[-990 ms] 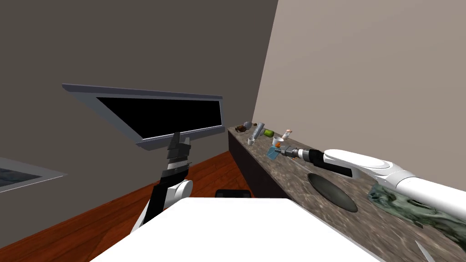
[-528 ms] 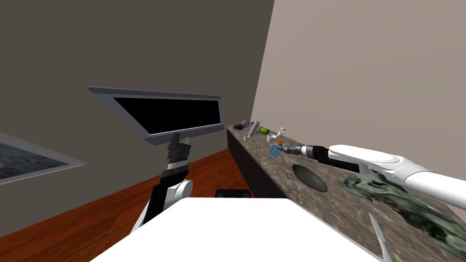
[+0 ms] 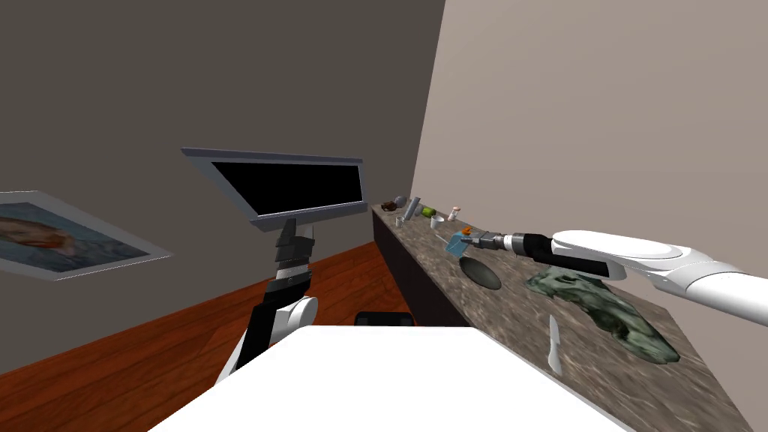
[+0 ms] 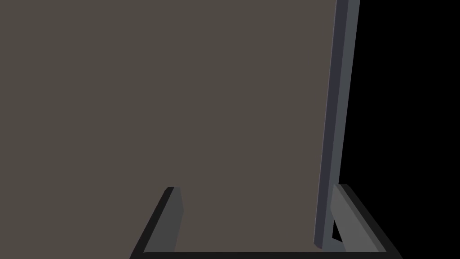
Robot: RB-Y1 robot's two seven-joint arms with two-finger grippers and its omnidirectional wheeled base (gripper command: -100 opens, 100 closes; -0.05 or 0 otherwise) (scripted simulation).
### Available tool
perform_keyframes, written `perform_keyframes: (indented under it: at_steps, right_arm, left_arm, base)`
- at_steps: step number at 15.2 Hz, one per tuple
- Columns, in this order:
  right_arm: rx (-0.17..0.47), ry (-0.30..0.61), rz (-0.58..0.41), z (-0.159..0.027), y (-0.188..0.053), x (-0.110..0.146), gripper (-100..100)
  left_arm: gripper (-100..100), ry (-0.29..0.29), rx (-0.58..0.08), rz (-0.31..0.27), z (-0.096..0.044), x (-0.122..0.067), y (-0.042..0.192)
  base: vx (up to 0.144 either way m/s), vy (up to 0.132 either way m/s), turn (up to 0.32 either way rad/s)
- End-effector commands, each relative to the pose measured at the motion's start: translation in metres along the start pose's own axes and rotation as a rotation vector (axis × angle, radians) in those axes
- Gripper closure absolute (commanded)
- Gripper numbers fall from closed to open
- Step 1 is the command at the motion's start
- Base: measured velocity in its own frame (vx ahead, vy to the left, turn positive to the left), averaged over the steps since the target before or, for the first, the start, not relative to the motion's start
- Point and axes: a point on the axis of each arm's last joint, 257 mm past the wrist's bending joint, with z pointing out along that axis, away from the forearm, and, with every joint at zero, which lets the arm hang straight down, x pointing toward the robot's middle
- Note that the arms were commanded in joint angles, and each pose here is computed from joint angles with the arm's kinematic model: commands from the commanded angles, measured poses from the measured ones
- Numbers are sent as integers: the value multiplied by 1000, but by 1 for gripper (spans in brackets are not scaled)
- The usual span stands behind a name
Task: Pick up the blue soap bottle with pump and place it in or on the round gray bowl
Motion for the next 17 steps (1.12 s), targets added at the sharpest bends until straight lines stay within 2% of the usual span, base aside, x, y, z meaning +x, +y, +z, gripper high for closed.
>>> perform_keyframes:
  at_steps: [1, 7, 8, 9, 13, 14, 17]
  right_arm:
    - [4, 1, 2, -3, -6, -7, 100]
    - [18, 1, 9, -16, -24, -26, 100]
    - [15, 2, 7, -13, -21, -21, 100]
    - [16, 2, 8, -14, -21, -22, -100]
    - [16, 2, 8, -14, -21, -22, -100]
    - [5, 2, 4, -17, -20, -38, -100]
    - [-6, 2, -2, -20, -18, -55, -100]
  left_arm:
    - [0, 0, 0, 0, 0, 0, 0]
    - [0, 0, 0, 0, 0, 0, 0]
    - [0, 0, 0, 0, 0, 0, 0]
    - [0, 0, 0, 0, 0, 0, 0]
    - [0, 0, 0, 0, 0, 0, 0]
    - [0, 0, 0, 0, 0, 0, 0]
    - [0, 0, 0, 0, 0, 0, 0]
  base:
    - [-150, -122, 20]
    - [-193, -142, 35]
    - [-118, -78, 14]
    - [-43, -32, -1]
    - [-12, -9, -4]
    - [8, -8, -90]
    - [30, -14, -78]
